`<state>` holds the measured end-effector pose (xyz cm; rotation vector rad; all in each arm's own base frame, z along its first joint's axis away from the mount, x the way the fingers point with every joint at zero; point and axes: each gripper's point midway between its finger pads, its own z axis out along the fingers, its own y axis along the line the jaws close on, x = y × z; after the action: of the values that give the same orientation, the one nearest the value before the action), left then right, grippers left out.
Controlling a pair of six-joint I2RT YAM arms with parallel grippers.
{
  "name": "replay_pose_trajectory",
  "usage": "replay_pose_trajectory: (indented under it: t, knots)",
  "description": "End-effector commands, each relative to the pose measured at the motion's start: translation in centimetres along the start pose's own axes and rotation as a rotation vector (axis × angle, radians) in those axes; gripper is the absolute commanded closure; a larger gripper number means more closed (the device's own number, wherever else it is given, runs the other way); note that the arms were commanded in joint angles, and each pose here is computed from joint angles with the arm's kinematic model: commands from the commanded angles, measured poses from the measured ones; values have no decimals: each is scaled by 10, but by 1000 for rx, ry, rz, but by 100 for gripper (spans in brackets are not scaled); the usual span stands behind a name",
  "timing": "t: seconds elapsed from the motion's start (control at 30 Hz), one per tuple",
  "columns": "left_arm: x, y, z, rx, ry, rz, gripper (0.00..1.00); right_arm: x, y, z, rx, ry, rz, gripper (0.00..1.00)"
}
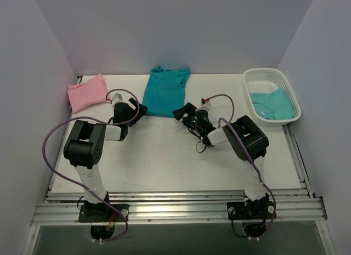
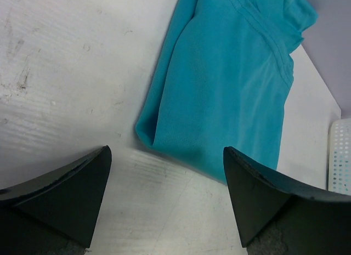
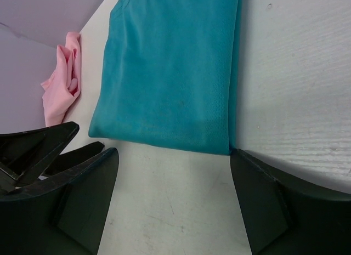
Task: Fold and stack the t-shirts
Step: Grab one side of the 2/3 rectangular tshirt with both arms
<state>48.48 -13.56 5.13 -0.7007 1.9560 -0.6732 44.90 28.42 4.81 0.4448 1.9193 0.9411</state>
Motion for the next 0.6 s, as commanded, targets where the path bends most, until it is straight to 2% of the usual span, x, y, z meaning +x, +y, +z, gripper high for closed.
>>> replay_pose_trajectory:
  t: [0.0, 0.27, 0.3, 0.37, 0.4, 0.47, 0.5, 0.57]
  knots:
    - [-9, -13, 11, 47, -32, -20, 9, -7, 10, 11, -21, -26, -9, 22]
    - [-6, -9, 23, 50, -26, -28, 15, -4, 7, 26, -30, -15, -4, 27]
    - [-6, -10, 24, 54, -25, -30, 16, -4, 6, 27, -30, -15, -3, 31]
    - [-5, -10, 27, 56, -25, -31, 19, -4, 5, 29, -31, -14, 1, 32]
    - [-5, -10, 27, 59, -24, -33, 21, -4, 4, 30, -35, -14, 3, 38]
    - [-4, -10, 28, 62, -26, -34, 28, -4, 4, 31, -40, -12, 5, 44]
    - [-5, -11, 28, 68, -30, -36, 32, -3, 3, 32, -40, -10, 5, 50]
    - [-4, -10, 29, 69, -31, -37, 44, -3, 2, 32, -41, -11, 6, 55]
